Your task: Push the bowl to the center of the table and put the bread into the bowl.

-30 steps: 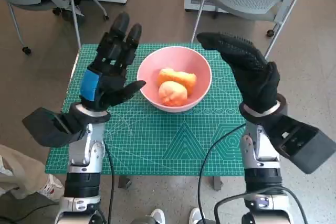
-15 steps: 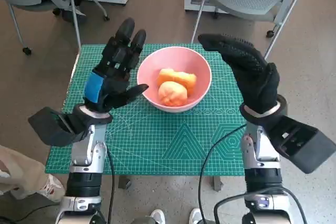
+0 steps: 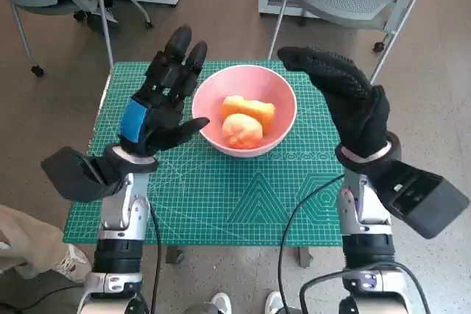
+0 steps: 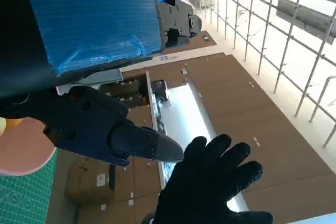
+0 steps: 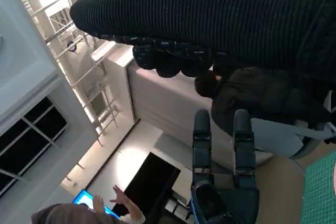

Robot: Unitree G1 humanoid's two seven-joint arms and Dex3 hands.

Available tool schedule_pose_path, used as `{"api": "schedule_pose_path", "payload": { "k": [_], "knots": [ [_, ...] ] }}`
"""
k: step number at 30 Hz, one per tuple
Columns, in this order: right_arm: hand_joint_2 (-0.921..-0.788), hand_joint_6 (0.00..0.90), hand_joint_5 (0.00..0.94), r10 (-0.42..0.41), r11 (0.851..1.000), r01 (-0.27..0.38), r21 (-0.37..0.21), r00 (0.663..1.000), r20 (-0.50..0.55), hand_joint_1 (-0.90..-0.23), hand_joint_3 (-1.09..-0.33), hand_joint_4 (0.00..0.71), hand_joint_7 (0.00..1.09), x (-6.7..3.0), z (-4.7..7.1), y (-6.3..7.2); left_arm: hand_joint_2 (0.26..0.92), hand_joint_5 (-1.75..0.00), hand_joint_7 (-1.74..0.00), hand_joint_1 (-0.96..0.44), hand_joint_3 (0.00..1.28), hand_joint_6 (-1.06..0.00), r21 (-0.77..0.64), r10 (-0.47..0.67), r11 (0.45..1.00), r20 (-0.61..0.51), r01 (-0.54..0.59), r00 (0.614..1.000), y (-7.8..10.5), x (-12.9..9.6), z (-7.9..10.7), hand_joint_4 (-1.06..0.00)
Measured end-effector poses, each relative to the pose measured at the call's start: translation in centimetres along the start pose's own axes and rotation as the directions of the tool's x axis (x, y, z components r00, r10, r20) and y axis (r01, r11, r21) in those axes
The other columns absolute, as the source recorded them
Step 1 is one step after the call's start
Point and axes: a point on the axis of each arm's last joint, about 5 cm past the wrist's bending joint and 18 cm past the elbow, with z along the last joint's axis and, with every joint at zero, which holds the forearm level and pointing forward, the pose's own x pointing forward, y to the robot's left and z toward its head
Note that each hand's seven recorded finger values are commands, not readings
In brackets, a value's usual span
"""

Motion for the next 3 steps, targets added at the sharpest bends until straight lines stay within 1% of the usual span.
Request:
{"api": "schedule_pose_path", "payload": {
  "k": [3],
  "knots": [
    [-0.921,-0.001,0.002,-0.002,1.0,0.002,0.0,1.0,-0.002,-0.706,-0.86,0.073,0.32,-0.01,-0.06,-0.02,0.921,0.0,-0.02,-0.58,0.11,-0.09,0.002,0.001,1.0,0.001,-0.001,1.0,0.05,0.01,-0.01,0.0]
  ]
}}
